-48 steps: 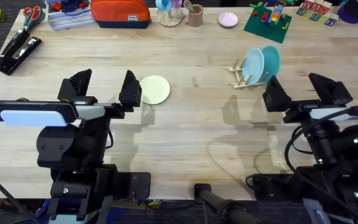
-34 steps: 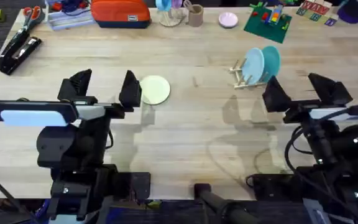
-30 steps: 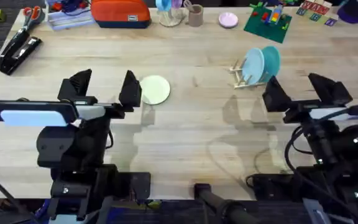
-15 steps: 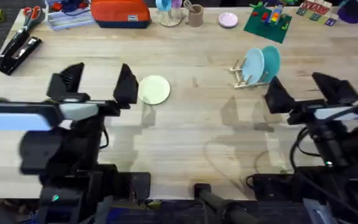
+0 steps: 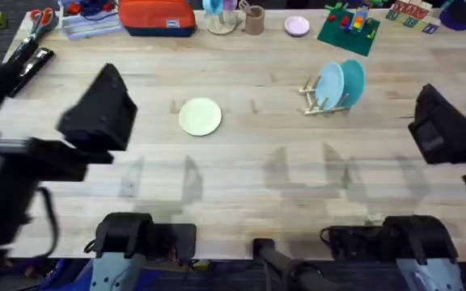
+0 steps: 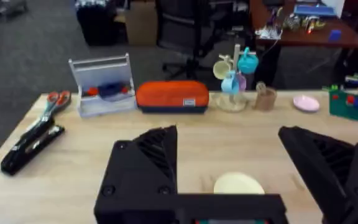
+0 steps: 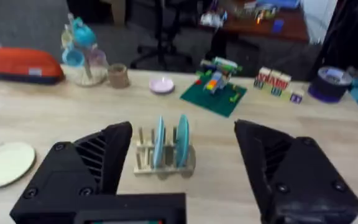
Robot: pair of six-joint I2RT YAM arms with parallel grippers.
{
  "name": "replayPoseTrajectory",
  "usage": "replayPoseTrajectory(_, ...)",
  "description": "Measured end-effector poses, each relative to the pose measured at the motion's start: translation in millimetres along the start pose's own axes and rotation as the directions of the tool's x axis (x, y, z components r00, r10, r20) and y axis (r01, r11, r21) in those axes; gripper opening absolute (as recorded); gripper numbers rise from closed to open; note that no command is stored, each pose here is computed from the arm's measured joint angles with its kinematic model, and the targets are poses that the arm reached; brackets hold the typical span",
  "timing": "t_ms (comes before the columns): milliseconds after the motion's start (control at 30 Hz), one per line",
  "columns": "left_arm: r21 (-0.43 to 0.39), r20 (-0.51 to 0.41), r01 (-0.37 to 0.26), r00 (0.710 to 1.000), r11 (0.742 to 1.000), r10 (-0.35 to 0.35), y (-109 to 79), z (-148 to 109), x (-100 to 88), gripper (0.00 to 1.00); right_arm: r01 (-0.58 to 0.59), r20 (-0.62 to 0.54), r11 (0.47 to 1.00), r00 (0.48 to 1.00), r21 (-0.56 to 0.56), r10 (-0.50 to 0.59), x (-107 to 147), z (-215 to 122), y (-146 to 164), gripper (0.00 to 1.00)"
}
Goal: Pick up the plates from the table one by one and place each into a slot on the dish rack.
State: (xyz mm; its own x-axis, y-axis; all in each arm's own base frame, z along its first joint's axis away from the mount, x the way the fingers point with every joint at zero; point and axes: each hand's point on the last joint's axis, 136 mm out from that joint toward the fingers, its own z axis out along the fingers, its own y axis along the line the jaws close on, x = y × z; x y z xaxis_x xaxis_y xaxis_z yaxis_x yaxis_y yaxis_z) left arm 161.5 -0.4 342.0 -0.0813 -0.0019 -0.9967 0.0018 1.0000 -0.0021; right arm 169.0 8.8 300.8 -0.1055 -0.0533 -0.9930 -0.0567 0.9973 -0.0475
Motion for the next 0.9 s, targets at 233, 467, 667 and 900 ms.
replayPoseTrajectory(233,0.003,-0.185,0.009,0.983,1.0,-0.008,-0.9,-4.3,-25.7,0.994,-0.011,-0.204,1.0,0.979,-0.01,0.009,-4.7,9.5,-0.7,0.994)
replayPoseTrajectory(467,0.009,-0.332,0.013,0.943,1.0,-0.009,-2.3,3.2,-43.1,0.994,-0.025,-0.398,1.0,0.917,-0.019,0.015,-20.8,26.1,-2.0,0.994)
replayPoseTrajectory(667,0.036,-0.465,0.031,0.885,0.999,-0.01,-7.8,18.4,-40.7,0.994,-0.042,-0.593,0.999,0.805,-0.025,0.019,-22.7,37.9,-2.4,0.992)
replayPoseTrajectory(900,0.042,-0.656,0.053,0.754,0.998,-0.012,-11.2,31.0,-17.3,0.994,-0.056,-0.727,0.998,0.687,-0.026,0.019,-24.6,55.3,-3.3,0.993)
